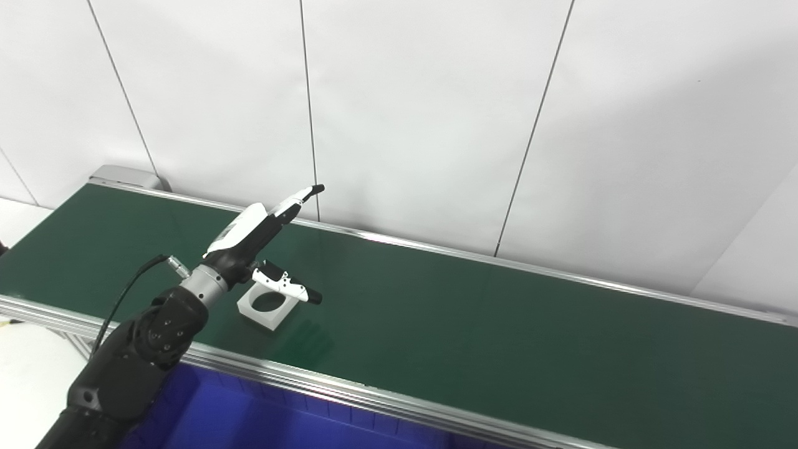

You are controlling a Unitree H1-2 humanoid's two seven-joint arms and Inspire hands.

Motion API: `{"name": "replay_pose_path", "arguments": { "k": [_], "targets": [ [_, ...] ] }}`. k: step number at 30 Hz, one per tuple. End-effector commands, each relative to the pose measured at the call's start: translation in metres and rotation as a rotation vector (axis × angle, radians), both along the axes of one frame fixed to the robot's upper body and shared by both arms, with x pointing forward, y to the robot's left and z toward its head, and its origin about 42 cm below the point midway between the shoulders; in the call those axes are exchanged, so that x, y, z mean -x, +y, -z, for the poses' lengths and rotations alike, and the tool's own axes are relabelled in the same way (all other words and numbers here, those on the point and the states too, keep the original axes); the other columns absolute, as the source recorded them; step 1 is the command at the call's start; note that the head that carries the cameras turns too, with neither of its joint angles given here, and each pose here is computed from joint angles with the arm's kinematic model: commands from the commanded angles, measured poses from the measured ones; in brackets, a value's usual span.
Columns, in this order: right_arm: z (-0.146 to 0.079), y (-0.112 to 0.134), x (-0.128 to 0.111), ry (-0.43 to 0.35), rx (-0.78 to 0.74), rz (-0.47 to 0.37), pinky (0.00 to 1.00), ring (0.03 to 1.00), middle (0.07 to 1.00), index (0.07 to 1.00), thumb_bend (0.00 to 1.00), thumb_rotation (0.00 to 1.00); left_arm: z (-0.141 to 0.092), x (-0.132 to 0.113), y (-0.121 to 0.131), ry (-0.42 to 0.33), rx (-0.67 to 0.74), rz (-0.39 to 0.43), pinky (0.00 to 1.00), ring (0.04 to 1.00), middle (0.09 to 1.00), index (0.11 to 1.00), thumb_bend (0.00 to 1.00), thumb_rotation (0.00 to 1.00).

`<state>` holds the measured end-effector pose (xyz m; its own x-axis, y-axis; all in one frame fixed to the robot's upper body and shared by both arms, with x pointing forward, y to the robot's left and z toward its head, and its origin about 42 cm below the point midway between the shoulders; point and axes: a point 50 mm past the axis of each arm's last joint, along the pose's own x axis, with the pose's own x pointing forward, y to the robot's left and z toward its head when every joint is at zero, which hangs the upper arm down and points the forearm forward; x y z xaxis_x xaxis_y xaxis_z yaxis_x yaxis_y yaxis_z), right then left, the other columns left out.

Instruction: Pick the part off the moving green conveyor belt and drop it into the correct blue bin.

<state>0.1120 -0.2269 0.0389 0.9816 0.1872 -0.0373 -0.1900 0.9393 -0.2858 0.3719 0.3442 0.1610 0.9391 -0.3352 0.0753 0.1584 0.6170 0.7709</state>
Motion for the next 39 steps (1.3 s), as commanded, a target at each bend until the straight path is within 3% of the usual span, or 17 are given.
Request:
{"name": "replay_pose_path", "arguments": {
  "k": [1,9,18,22,39],
  "targets": [
    [-0.013,0.001,-0.006,-0.074,-0.016,-0.008,0.75,0.843,0.875,0.923,0.92,0.52,-0.024,-0.017,0.006,-0.03,-0.072,0.027,0.94,0.997,1.0,0.976,0.98,0.19],
    [-0.015,0.001,-0.007,-0.092,-0.007,-0.005,0.75,0.843,0.877,0.923,0.9,0.53,-0.018,-0.027,-0.003,0.06,-0.233,0.11,1.0,1.0,0.999,0.974,1.0,0.18],
    [-0.015,-0.002,-0.008,-0.094,-0.01,-0.006,0.75,0.837,0.876,0.928,0.9,0.53,-0.009,-0.023,-0.017,0.084,-0.334,0.195,0.96,0.964,0.967,0.941,1.0,0.16],
    [-0.016,-0.004,-0.007,-0.094,-0.02,-0.008,0.76,0.841,0.872,0.93,0.89,0.52,-0.002,-0.023,-0.025,0.137,-0.398,0.223,0.96,0.974,0.987,0.948,1.0,0.13],
    [-0.016,-0.007,-0.005,-0.091,-0.026,-0.003,0.77,0.848,0.872,0.93,0.89,0.52,0.011,-0.025,-0.019,0.19,-0.492,0.168,0.96,0.991,1.0,0.953,1.0,0.07]
  ]
}}
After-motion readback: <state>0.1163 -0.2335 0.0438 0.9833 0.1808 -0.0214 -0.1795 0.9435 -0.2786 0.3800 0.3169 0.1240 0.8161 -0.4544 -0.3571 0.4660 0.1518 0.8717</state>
